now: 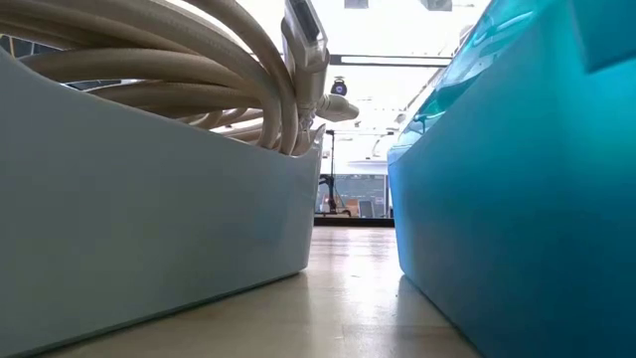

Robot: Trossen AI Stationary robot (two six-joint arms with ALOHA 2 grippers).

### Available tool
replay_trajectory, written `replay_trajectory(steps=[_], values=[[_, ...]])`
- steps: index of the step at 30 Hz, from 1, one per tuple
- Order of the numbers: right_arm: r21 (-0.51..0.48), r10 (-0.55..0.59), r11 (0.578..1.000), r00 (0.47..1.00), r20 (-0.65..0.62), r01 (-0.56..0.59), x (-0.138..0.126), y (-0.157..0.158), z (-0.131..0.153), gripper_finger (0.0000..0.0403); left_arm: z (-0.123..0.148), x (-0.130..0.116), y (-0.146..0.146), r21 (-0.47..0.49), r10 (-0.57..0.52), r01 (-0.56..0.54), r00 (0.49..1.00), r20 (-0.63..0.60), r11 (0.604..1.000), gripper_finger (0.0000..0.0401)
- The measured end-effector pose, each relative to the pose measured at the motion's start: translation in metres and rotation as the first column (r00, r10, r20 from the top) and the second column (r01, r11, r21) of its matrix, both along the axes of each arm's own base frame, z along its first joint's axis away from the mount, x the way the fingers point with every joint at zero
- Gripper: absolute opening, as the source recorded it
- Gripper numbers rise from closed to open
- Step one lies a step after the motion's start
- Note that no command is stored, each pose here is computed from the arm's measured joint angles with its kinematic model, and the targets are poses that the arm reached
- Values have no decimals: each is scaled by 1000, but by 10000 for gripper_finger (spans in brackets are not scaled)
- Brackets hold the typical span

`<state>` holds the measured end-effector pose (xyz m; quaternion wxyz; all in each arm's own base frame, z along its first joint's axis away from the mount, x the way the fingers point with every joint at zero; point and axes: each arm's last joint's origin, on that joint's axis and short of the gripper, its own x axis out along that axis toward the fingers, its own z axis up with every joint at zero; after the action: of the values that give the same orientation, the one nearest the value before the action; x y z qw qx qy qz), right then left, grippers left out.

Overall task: Pick & Place USB Port
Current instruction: Put the violet USB cable into the blue bin

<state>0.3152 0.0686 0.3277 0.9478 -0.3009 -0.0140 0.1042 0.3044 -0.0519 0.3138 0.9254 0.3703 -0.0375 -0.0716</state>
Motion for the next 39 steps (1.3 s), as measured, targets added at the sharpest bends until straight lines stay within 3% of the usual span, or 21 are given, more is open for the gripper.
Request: replay_trajectory(steps=[7,23,30,39], values=[[4,-16,1000,1000,-9,16,0,-1,-1,25,-3,0,2,5,55,-55,998,-27,998,71],[4,-13,1000,1000,-18,13,0,0,-2,12,-5,0,2,9,57,-56,997,-45,998,79],[23,-13,1000,1000,-28,13,0,0,-2,16,-5,0,2,11,56,-56,997,-53,998,76],[16,-29,999,999,-43,30,0,0,-4,12,-8,0,2,13,58,-58,995,-78,998,24]])
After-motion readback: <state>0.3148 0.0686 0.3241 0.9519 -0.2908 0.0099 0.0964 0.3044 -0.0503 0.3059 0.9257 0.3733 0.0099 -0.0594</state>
